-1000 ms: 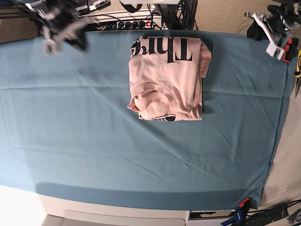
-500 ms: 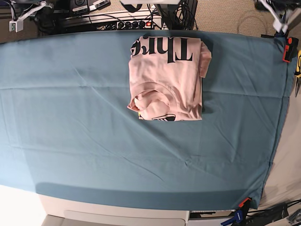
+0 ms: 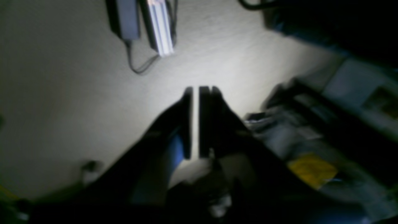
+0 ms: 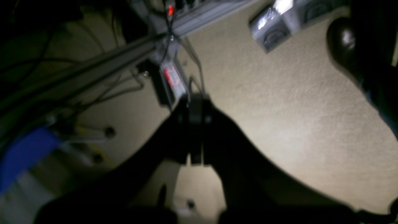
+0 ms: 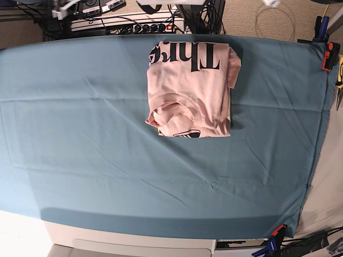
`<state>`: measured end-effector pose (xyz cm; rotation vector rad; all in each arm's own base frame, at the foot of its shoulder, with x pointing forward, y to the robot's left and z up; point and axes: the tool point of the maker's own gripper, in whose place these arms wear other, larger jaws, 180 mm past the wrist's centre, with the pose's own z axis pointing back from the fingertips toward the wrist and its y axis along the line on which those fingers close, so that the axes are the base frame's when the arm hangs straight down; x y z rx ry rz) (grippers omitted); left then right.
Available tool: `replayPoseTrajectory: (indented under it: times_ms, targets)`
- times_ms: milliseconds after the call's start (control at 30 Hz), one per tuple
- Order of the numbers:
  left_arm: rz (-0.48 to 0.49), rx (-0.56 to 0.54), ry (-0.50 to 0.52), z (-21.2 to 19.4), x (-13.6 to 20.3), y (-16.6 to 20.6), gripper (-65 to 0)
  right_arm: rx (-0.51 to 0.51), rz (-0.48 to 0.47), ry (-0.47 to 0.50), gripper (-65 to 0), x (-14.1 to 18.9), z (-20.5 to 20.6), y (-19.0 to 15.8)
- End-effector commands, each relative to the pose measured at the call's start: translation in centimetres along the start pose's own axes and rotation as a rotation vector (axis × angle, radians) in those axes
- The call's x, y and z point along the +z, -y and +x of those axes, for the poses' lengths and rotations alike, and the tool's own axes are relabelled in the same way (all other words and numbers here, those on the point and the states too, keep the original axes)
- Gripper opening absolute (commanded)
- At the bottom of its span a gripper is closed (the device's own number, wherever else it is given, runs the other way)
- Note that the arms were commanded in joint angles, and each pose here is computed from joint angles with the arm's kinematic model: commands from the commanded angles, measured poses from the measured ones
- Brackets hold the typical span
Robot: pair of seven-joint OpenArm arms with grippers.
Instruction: Fold the T-shirt properly
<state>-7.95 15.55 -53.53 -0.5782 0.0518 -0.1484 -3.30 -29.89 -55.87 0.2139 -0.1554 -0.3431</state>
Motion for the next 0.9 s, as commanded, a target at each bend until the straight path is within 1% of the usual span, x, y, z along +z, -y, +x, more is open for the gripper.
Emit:
replayPoseTrajectory:
  times_ms: [0,67,133,200,233,300,333,433,533,600,700,867]
  targets:
    - [0.023,-0.042,-0.001,0.3,-0.5,-0.3,-63.1,0.027,-0.004,0.027,-65.0,-0.3,0.7,0.3]
    - [0.107,-0.117,0.003,1.3,-2.4,-1.2,-63.1,0.058,0.004,0.060,-65.0,-2.2,0.9,-0.8]
    - [0.209,-0.177,0.032,2.8,-4.2,-2.3,-63.1,0.089,0.002,0.077,-65.0,-4.1,1.1,-1.9]
    - [0.296,-0.214,0.077,4.4,-5.7,-3.1,-63.0,0.115,-0.027,0.053,-65.0,-6.0,0.7,-2.9]
    - [0.326,-0.211,0.093,5.0,-6.5,-3.3,-63.0,0.125,-0.057,0.025,-65.0,-6.9,0.2,-3.2]
    - [0.374,-0.197,0.097,5.7,-8.2,-3.4,-63.0,0.124,-0.111,-0.028,-65.0,-8.5,-0.9,-3.9]
    - [0.388,-0.193,0.094,5.9,-9.0,-3.2,-63.0,0.118,-0.124,-0.034,-65.0,-9.2,-1.1,-4.5]
    - [0.410,-0.184,0.076,6.4,-11.4,-2.2,-63.0,0.114,-0.126,-0.021,-65.0,-10.8,-1.2,-6.8]
    - [0.405,-0.171,0.081,7.2,-13.2,-0.7,-63.0,0.105,-0.137,-0.004,-65.0,-11.8,-0.9,-8.7]
    - [0.403,-0.142,0.093,7.9,-14.1,0.2,-63.0,0.101,-0.130,0.002,-65.0,-12.2,-0.8,-9.7]
    - [0.423,-0.134,0.107,9.2,-14.8,1.1,-63.0,0.099,-0.124,0.004,-65.0,-12.3,-0.8,-10.1]
    - [0.403,-0.099,0.128,10.1,-15.4,2.2,-63.0,0.099,-0.124,0.003,-65.0,-12.3,-0.8,-10.1]
